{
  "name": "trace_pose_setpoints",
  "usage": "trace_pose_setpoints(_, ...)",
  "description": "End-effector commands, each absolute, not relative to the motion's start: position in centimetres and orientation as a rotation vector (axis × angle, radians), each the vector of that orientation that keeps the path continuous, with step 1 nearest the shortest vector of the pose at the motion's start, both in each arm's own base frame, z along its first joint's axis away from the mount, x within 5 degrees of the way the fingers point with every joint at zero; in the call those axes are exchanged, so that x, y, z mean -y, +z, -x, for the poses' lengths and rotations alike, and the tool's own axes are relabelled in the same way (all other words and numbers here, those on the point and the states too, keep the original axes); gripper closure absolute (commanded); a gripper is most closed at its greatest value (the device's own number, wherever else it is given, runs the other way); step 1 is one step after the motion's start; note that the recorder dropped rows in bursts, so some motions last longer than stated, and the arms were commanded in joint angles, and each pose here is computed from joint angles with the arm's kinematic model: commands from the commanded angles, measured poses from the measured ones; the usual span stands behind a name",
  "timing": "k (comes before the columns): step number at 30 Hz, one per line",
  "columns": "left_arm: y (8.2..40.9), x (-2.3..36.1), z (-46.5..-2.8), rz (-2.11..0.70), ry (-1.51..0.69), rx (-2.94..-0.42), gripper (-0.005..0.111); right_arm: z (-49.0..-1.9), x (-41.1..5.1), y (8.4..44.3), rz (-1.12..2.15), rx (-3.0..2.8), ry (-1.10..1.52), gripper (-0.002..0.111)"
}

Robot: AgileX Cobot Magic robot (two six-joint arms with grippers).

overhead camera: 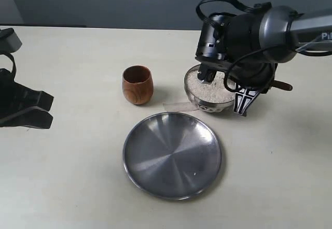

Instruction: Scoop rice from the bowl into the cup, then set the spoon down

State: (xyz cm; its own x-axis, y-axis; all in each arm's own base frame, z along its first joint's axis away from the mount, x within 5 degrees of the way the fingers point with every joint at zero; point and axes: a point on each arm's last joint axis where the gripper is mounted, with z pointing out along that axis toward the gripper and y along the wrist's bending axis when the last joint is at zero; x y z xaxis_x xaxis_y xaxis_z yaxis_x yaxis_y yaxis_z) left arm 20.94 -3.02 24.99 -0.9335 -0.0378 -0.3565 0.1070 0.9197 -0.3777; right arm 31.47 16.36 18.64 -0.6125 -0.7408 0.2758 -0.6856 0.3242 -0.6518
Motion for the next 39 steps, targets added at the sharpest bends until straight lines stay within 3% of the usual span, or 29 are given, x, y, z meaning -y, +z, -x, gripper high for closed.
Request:
trace_pose_setpoints(1, 24.8, 3.1, -20.8, -0.059, -0.561, -2.724, 0.106, -31.7, -16.1, 19.3, 1.325, -2.475, -1.208, 0.109)
trace_pose_setpoints(11, 24.8, 3.1, -20.8, -0.060, -0.564, -2.727, 0.106, -31.2, -16.5, 18.7, 1.329, -2.548, -1.076, 0.109)
trace_pose_setpoints(17, 24.8, 3.1, -20.8, -0.061, -0.565, -2.729, 0.106, -30.9, -17.5, 18.0, 1.292, -2.617, -0.862, 0.109)
trace_pose_setpoints(39, 24.8, 3.0, -20.8, -0.067, -0.555, -2.730, 0.106, -31.6, -16.3, 19.2, 0.914, -2.748, -0.495, 0.109)
